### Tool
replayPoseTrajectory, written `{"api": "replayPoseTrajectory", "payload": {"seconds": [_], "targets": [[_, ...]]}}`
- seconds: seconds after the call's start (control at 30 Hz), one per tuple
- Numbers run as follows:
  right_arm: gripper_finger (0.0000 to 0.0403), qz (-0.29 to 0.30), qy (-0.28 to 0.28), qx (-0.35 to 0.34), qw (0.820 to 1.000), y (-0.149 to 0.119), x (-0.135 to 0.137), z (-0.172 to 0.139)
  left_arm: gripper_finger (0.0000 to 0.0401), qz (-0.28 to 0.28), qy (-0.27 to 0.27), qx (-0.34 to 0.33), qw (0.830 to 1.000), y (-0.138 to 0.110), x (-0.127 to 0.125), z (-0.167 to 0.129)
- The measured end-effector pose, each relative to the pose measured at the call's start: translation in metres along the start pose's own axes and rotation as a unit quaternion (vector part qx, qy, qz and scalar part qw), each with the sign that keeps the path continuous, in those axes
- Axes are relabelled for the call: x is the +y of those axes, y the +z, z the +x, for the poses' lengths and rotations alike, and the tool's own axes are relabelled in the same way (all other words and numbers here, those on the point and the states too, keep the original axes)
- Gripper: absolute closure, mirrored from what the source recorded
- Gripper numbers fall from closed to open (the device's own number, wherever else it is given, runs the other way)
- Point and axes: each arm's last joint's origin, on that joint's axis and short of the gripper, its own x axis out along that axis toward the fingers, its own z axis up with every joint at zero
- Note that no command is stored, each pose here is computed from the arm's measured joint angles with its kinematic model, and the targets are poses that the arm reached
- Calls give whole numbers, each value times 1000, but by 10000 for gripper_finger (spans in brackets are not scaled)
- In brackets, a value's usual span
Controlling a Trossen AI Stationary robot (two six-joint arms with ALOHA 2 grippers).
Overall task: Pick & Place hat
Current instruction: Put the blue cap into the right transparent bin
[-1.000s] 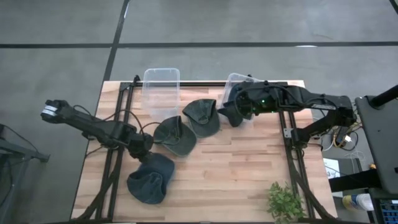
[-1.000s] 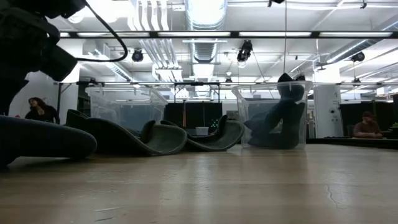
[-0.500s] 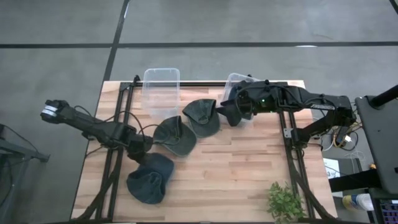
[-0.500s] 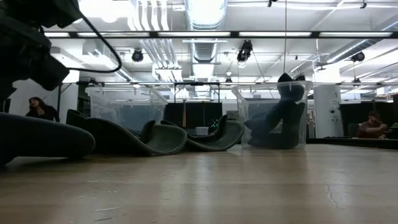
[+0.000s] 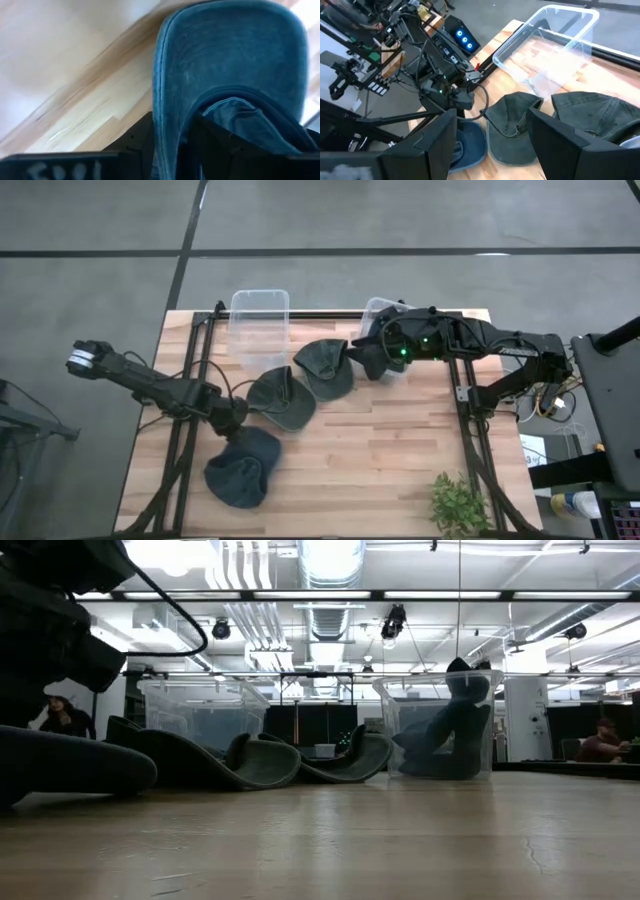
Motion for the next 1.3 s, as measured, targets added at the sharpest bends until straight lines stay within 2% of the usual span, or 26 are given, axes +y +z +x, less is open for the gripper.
{"api": "replayPoseTrajectory", "payload": {"seconds": [0.23, 0.5, 0.73, 1.03, 1.3], "targets": [[170, 0, -15, -13, 1000, 1, -1, 0, 387, 32, -15, -21, 999, 2, -5, -2], [170, -1, -20, -13, 1000, -1, -2, 2, 394, 72, -68, -63, 993, 7, -27, -17], [170, -1, -23, -11, 1000, -2, -3, 3, 394, 107, -126, -119, 979, 11, -59, -53], [170, 52, -8, 16, 999, -8, -4, 6, 394, 119, -183, -274, 937, 21, -97, -121], [170, 54, 15, 48, 997, -21, 4, 6, 394, 108, -193, -343, 913, 36, -102, -156]]}}
